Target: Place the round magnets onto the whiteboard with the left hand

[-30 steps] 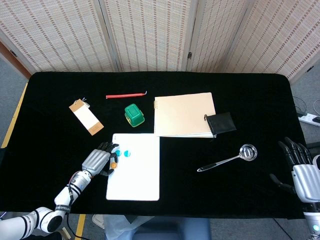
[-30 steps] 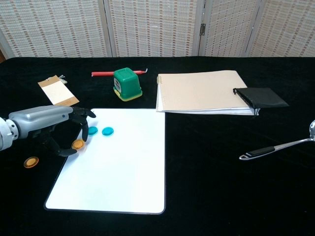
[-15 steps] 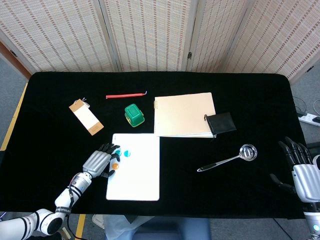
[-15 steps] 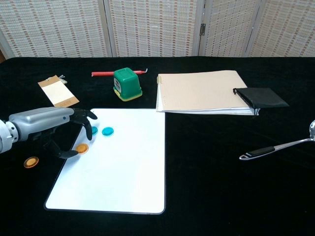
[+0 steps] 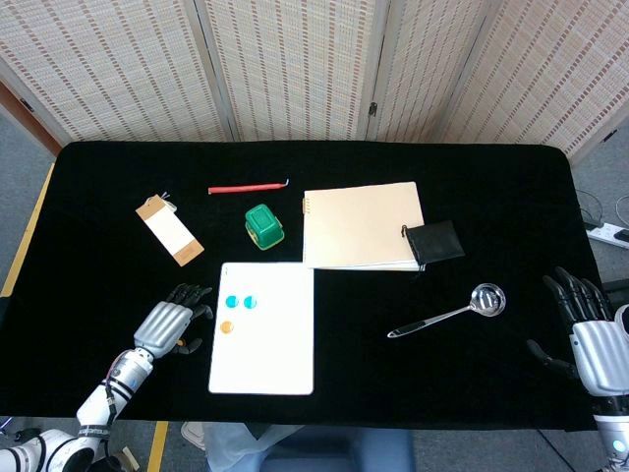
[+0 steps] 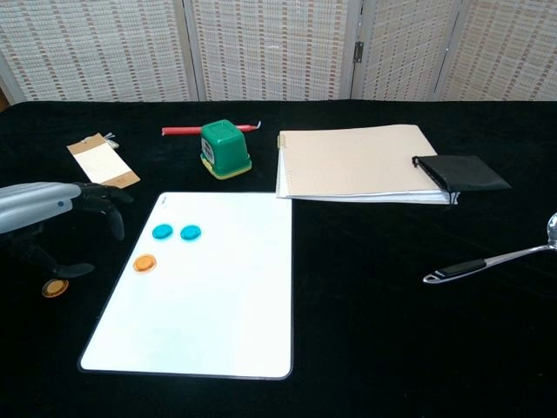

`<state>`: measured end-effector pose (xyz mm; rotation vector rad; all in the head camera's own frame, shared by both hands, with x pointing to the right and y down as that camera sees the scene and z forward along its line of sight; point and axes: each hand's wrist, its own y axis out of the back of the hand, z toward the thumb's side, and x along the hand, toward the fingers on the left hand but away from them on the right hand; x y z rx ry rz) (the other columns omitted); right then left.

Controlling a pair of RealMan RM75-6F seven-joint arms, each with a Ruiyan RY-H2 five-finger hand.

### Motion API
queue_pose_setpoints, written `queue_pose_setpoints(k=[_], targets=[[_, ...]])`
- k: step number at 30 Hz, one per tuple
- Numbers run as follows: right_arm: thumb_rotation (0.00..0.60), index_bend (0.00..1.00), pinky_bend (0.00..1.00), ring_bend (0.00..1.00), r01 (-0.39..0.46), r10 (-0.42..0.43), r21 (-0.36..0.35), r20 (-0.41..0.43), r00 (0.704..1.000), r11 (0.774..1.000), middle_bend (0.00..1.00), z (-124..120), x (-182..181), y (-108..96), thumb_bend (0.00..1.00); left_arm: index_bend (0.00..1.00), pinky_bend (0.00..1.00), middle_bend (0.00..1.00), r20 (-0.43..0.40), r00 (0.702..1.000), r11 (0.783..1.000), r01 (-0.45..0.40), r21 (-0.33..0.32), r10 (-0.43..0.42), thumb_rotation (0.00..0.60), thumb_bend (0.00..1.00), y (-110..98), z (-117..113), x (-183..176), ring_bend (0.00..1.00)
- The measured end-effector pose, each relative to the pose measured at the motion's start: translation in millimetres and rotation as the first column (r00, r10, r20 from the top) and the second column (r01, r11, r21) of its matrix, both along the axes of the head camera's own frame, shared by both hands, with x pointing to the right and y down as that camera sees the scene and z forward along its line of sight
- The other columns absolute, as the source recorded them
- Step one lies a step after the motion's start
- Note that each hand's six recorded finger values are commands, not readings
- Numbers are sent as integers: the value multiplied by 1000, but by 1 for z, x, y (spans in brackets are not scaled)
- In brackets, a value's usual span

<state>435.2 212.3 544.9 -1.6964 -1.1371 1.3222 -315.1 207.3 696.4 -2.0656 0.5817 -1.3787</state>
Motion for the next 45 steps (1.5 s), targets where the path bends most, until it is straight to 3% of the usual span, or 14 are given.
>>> queue_pose_setpoints(k=[11,29,38,45], targets=[[600,0,0,0,18,-18,-3,6,1000,1000,0,1,-4,-3,269,422,0,105,64,998,1000,19,-15,-18,600,377,28,0,-34,0],[600,0,0,0,12,-12,-6,2,1000,1000,0,2,-3,-2,269,442,0,105,83,995,998,49,-42,-45,600,380,32,18,-42,0],[600,0,0,0,13,-13,-6,4,1000,1000,0,2,-3,-2,268,501,0,105,85,995,998,48,-48,-44,600,382,33,22,-40,0],[600,0,0,0,9,-9,-7,5,1000,1000,0,3,-2,-2,269,522,0,109,79,996,998,41,-49,-37,600,430,31,21,-38,0]])
